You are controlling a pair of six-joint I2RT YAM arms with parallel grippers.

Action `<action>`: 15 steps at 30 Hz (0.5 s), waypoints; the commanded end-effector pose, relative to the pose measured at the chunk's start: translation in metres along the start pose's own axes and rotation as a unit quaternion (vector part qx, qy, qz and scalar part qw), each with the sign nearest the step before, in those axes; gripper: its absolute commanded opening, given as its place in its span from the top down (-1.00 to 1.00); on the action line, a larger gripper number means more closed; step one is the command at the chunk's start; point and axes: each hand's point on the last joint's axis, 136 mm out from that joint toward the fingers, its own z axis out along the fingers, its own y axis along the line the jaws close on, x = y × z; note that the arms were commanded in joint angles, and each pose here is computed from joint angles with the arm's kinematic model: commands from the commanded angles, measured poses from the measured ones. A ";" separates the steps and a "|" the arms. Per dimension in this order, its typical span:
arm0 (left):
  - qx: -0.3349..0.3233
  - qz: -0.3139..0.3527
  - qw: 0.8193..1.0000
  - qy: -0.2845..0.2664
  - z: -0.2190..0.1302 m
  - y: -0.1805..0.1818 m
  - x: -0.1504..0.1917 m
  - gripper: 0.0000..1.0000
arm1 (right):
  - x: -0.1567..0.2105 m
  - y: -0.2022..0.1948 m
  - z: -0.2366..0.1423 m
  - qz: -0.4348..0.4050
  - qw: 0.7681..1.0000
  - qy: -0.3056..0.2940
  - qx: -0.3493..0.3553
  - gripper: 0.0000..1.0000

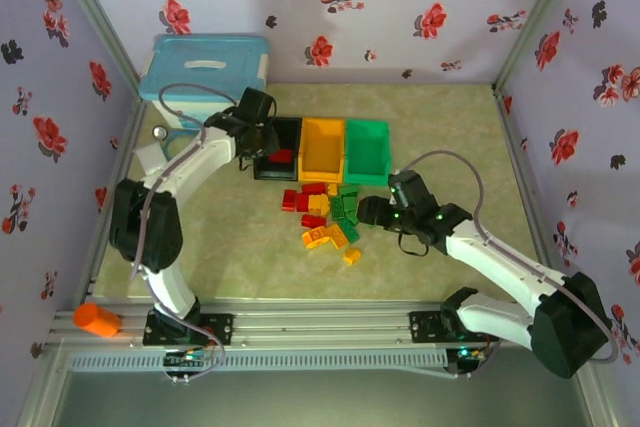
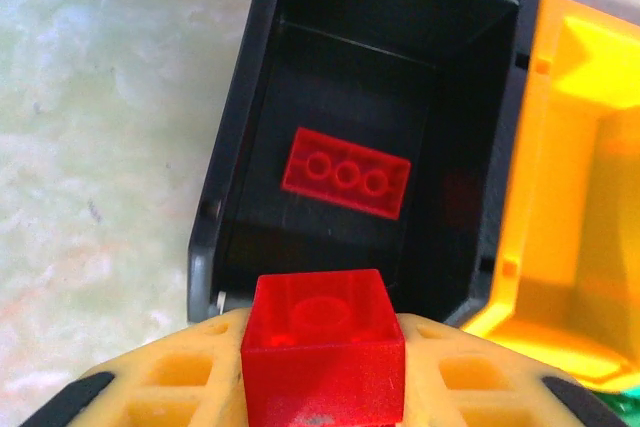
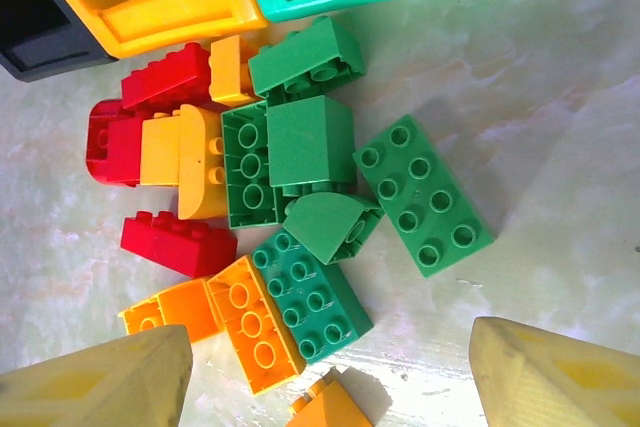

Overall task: Sort the legos into containers by color
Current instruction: Place the lego in the container.

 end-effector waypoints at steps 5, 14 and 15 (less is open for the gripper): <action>0.007 0.025 0.999 0.018 0.025 -0.009 -0.025 0.50 | 0.009 -0.008 -0.007 0.010 1.000 -0.004 0.005 -0.47; 0.008 0.060 0.998 0.027 0.021 -0.022 -0.035 -0.49 | 0.011 -0.012 -0.016 0.010 1.000 -0.012 0.005 -0.47; 0.007 0.062 0.998 0.021 0.016 -0.022 -0.034 -0.51 | 0.011 -0.012 -0.016 0.012 1.000 -0.013 0.005 -0.47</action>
